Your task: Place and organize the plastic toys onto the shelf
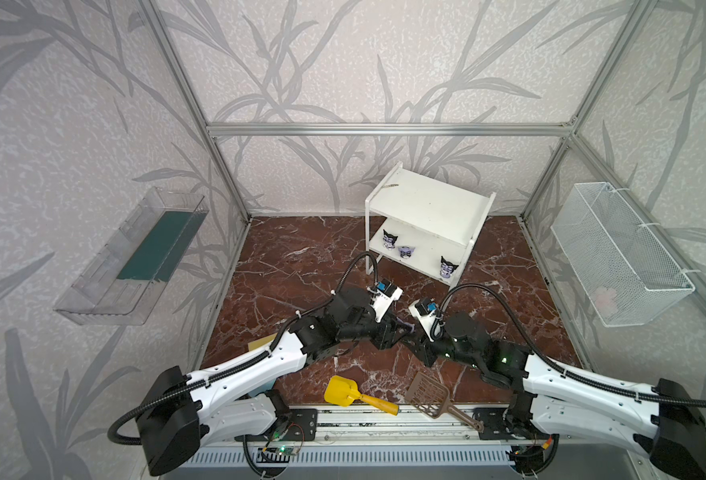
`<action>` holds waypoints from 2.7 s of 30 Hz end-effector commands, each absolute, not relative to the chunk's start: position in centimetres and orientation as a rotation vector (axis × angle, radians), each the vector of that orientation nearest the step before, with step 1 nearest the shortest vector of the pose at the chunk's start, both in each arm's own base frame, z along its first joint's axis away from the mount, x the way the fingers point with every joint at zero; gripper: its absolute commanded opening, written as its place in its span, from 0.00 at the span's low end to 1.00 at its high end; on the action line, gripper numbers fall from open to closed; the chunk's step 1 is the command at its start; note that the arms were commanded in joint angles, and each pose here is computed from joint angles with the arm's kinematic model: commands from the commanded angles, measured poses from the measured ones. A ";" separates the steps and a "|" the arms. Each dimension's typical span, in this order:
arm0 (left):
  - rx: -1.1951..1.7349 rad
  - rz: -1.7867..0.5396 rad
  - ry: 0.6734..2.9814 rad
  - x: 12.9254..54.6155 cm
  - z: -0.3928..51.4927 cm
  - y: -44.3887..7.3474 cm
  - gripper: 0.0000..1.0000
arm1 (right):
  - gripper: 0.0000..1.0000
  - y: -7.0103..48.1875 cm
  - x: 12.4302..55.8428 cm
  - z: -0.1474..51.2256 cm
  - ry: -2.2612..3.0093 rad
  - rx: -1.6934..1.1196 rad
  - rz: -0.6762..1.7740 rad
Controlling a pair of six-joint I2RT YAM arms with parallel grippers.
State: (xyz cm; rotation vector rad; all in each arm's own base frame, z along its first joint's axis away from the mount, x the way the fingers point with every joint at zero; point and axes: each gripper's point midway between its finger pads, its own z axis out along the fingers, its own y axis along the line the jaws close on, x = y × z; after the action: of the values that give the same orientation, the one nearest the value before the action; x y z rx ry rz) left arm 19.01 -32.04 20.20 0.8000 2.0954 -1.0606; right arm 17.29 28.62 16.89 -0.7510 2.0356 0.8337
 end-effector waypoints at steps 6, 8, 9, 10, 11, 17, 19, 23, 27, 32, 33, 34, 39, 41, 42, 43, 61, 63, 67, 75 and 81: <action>0.783 -0.990 2.112 20.1 20.6 -33.0 0.49 | 0.27 28.8 17.6 19.2 1.968 -0.744 0.684; 0.785 -0.971 2.124 20.1 20.3 -33.1 0.47 | 0.27 28.5 17.8 19.4 1.958 -0.721 0.652; 0.785 -0.960 2.130 20.1 20.1 -33.1 0.46 | 0.27 28.2 17.9 19.4 1.957 -0.706 0.634; 0.781 -0.945 2.134 20.1 20.0 -33.0 0.44 | 0.27 28.0 18.0 19.4 1.954 -0.691 0.621; 0.780 -0.930 2.138 20.1 19.8 -32.9 0.44 | 0.27 27.8 18.2 19.4 1.953 -0.674 0.605; 0.763 -0.890 2.133 20.2 19.6 -32.6 0.41 | 0.27 27.3 18.2 19.9 1.924 -0.644 0.603; 0.761 -0.884 2.136 20.3 19.5 -32.7 0.47 | 0.27 27.4 18.1 20.0 1.921 -0.647 0.607; 0.737 -0.857 2.145 20.6 19.3 -32.4 0.55 | 0.27 27.1 18.1 20.1 1.918 -0.636 0.606; 0.724 -0.810 2.151 20.7 19.1 -31.9 0.58 | 0.27 26.9 18.0 20.2 1.907 -0.629 0.608; 0.734 -0.811 2.126 20.5 19.7 -32.2 0.51 | 0.27 26.9 18.1 20.3 1.903 -0.631 0.600; 0.737 -0.812 2.122 20.4 19.7 -32.3 0.50 | 0.27 26.9 18.0 20.3 1.901 -0.633 0.602; 0.746 -0.822 2.112 20.2 19.9 -32.5 0.50 | 0.27 26.9 18.0 20.2 1.903 -0.634 0.601; 0.762 -0.912 2.065 19.7 20.6 -33.4 0.50 | 0.25 27.0 17.9 20.0 1.901 -0.631 0.617; 0.758 -0.910 2.066 19.7 20.7 -33.4 0.50 | 0.25 27.0 17.9 19.8 1.905 -0.632 0.617; 0.755 -0.906 2.065 19.7 20.7 -33.3 0.50 | 0.25 27.0 17.9 19.6 1.910 -0.630 0.616; 0.749 -0.898 2.065 19.8 20.7 -33.1 0.50 | 0.24 27.0 17.9 19.5 1.914 -0.630 0.614; 0.324 -0.898 2.179 21.5 20.0 -25.0 0.61 | 0.27 26.0 18.6 16.5 1.978 -0.555 0.570; 0.287 -0.863 2.178 21.6 19.7 -23.8 0.67 | 0.28 26.0 18.5 15.0 2.047 -0.555 0.571; 0.241 -0.814 2.180 21.8 19.2 -22.0 0.83 | 0.35 26.9 18.0 12.3 2.158 -0.572 0.577; 0.263 -0.792 2.190 21.5 18.6 -21.3 0.95 | 0.46 28.8 17.9 8.1 2.347 -0.545 0.562; 0.292 -0.785 2.191 21.2 18.4 -21.1 0.97 | 0.45 29.5 18.7 5.3 2.465 -0.433 0.623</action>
State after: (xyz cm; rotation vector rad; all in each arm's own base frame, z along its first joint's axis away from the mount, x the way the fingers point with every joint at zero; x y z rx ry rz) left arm 21.53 -21.59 18.90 0.2779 2.1810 -0.8035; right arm 18.16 28.53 5.20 -0.5295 2.4314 0.5303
